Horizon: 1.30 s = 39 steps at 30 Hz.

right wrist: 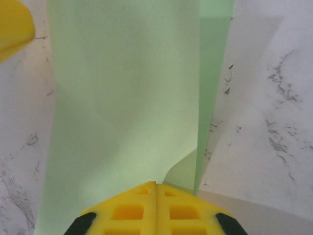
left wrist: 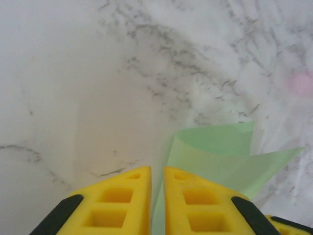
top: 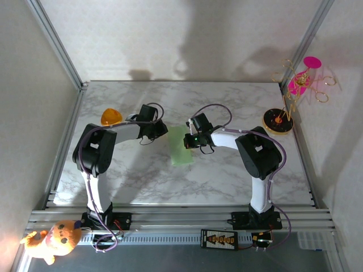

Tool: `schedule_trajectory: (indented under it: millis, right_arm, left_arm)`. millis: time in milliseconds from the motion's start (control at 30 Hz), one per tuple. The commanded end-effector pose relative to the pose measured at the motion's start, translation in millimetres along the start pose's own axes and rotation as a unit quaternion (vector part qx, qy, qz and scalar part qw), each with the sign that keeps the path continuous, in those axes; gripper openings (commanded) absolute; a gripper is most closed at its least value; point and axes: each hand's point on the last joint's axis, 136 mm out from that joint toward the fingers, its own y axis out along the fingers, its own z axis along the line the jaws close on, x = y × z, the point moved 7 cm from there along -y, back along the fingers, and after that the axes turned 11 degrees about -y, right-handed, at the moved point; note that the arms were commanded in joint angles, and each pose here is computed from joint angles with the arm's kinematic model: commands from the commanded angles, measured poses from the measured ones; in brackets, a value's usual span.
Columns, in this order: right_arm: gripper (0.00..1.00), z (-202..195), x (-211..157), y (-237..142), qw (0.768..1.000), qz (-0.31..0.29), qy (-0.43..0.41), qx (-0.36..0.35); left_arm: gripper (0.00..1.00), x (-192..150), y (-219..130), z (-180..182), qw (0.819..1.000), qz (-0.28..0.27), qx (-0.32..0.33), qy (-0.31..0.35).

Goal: Fold a paper plane with a square sheet of paper (pick it up from the middle)
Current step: First fold the square sheet of paper in half at the center of the table.

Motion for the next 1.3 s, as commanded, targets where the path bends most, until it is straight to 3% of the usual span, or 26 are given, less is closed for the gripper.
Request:
schedule_trajectory:
  millis: [0,333,833,1067,1267]
  right_arm:
    - [0.03,-48.6,-106.3,18.5,0.966,0.223,0.045,-0.122]
    - [0.03,-50.8,-112.5,20.0,0.963,0.233,0.048,-0.126]
    - [0.03,-56.6,-122.4,19.1,0.956,0.250,0.044,-0.147]
    - [0.03,-56.1,-122.2,19.4,0.956,0.248,0.045,-0.147]
    - [0.03,-54.7,-119.6,21.5,0.958,0.244,0.052,-0.140]
  left_arm:
    - [0.15,-9.0,-12.7,-28.1,0.999,0.011,-0.048,0.020]
    - [0.15,-24.2,17.2,-24.4,0.999,0.043,-0.030,0.015]
    - [0.15,9.7,20.0,28.4,0.996,-0.017,0.081,-0.024]
    - [0.17,27.8,6.1,-2.6,0.998,-0.024,0.052,0.023]
    - [0.16,12.4,-11.0,-39.7,0.999,-0.016,-0.009,0.046]
